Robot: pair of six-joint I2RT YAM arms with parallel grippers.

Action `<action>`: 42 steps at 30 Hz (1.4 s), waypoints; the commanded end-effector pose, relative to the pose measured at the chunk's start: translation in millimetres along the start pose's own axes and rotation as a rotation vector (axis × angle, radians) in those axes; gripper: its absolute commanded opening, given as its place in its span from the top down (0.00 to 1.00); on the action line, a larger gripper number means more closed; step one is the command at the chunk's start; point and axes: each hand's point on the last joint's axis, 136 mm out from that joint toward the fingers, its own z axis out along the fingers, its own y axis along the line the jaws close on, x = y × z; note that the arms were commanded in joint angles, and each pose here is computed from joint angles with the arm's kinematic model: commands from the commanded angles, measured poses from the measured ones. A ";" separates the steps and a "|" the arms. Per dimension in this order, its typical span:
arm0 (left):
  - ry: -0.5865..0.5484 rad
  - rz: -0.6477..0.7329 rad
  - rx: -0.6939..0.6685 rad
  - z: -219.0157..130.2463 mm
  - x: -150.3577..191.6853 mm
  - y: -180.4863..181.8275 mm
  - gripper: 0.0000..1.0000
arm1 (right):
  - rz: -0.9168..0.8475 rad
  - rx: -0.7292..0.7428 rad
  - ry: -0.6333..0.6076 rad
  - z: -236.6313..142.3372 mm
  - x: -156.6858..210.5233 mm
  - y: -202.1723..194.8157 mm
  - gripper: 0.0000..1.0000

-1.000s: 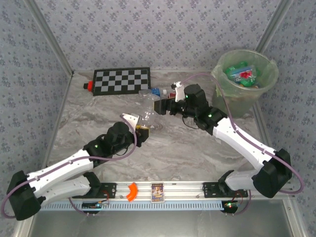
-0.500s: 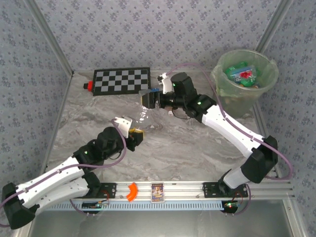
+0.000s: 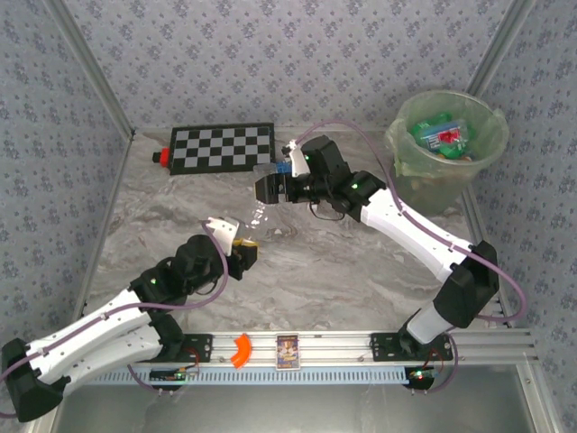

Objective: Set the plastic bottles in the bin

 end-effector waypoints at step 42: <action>-0.164 -0.071 0.000 -23.4 -41.5 -1.3 0.00 | 0.165 0.469 -0.431 -206.3 -101.8 -103.8 0.39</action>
